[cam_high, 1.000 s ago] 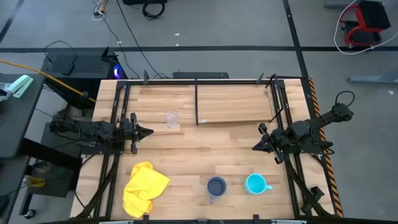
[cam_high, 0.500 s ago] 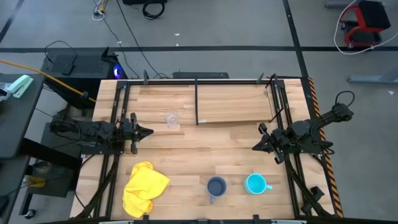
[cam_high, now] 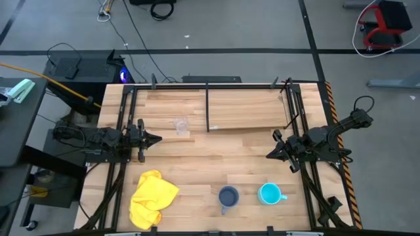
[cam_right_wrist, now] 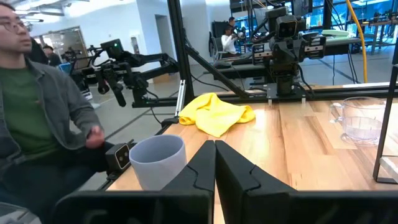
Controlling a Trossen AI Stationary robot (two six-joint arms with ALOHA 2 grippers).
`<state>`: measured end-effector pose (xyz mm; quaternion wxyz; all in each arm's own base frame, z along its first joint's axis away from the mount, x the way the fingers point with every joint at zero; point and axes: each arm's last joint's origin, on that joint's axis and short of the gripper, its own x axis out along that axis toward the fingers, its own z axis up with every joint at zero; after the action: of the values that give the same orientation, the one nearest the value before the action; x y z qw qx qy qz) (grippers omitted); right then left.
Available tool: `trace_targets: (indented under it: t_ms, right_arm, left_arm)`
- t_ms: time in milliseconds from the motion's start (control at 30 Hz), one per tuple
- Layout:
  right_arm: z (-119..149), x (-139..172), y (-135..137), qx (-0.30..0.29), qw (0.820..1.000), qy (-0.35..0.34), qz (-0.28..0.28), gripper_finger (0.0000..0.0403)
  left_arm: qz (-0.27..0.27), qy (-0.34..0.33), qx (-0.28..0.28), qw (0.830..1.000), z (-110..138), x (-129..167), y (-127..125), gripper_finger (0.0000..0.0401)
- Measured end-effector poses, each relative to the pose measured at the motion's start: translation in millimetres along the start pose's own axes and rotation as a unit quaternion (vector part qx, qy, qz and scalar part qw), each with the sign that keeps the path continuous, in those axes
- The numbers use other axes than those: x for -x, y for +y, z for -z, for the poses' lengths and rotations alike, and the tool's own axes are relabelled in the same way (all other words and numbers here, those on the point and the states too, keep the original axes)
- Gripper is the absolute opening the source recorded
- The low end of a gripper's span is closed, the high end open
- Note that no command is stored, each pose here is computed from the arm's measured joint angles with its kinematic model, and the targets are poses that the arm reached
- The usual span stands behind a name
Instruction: Stack small to large cups/mugs on shelf
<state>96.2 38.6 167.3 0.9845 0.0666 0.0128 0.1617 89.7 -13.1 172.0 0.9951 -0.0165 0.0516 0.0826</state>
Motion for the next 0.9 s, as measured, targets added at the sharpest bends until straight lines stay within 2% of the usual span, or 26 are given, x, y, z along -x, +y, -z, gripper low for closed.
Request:
trace_targets:
  t_ms: [400, 900]
  right_arm:
    - [0.1, 0.0, 0.0, 0.000, 1.000, 0.000, 0.000, 0.0016]
    - [0.1, 0.0, 0.0, 0.000, 1.000, 0.000, 0.000, 0.0016]
  left_arm:
    - [0.000, 0.000, 0.000, 1.000, 0.1, 0.0, 0.0, 0.0023]
    - [0.000, 0.000, 0.000, 1.000, 0.1, 0.0, 0.0, 0.0036]
